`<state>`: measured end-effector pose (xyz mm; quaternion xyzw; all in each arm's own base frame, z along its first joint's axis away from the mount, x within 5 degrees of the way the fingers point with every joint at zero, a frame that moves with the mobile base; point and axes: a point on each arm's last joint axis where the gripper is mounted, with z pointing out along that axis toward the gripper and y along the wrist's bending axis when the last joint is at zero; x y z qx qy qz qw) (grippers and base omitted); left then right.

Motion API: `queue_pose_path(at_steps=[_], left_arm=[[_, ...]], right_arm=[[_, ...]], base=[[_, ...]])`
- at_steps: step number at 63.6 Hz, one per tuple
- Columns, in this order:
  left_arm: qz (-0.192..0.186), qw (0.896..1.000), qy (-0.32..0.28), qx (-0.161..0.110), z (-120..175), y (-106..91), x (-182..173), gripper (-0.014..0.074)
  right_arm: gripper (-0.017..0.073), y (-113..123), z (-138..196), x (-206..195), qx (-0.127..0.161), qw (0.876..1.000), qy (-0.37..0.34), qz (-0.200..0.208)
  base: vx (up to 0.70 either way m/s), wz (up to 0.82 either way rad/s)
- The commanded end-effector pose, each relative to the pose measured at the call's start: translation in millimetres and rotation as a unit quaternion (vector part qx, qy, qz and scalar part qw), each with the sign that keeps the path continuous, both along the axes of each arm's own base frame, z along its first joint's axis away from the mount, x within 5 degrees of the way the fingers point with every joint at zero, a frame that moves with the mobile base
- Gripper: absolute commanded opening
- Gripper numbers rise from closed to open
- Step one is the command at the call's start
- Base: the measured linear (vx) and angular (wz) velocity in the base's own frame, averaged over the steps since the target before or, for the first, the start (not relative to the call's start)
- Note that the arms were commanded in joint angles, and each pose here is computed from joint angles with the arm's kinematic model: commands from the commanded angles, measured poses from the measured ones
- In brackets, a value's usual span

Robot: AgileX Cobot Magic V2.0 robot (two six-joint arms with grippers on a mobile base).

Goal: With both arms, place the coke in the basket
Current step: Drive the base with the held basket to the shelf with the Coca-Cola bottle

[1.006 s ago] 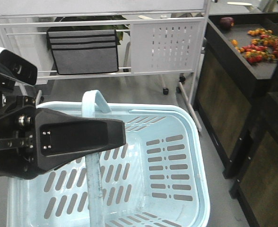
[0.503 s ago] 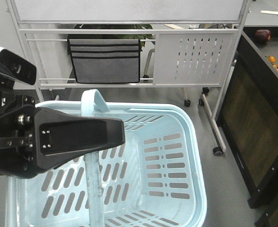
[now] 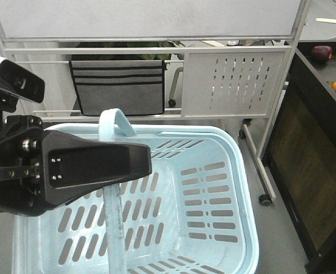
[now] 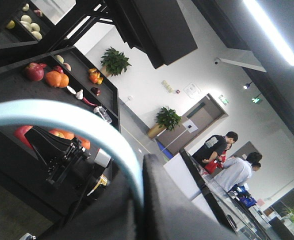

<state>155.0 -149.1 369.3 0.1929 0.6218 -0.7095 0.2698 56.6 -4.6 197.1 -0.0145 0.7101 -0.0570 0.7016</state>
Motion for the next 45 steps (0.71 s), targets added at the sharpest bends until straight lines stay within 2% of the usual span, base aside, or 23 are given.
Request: queue_pose_path(at_steps=[1,27,45], left_arm=[[-0.041,0.997,-0.024,-0.068,24.4,3.8,-12.0,-0.0006],[-0.041,0.997,-0.024,-0.068,24.4,3.8,-12.0,-0.0006],[-0.041,0.997,-0.024,-0.068,24.4,3.8,-12.0,-0.0006]], right_arm=[[-0.0005,2.3,4.1,-0.7,-0.01,0.999,-0.034,0.012],[-0.0005,2.3,4.1,-0.7,-0.01,0.999,-0.034,0.012],[-0.0005,2.3,4.1,-0.7,-0.01,0.999,-0.034,0.012]], base=[[0.27,-0.06],[0.26,0.0],[0.21,0.23]])
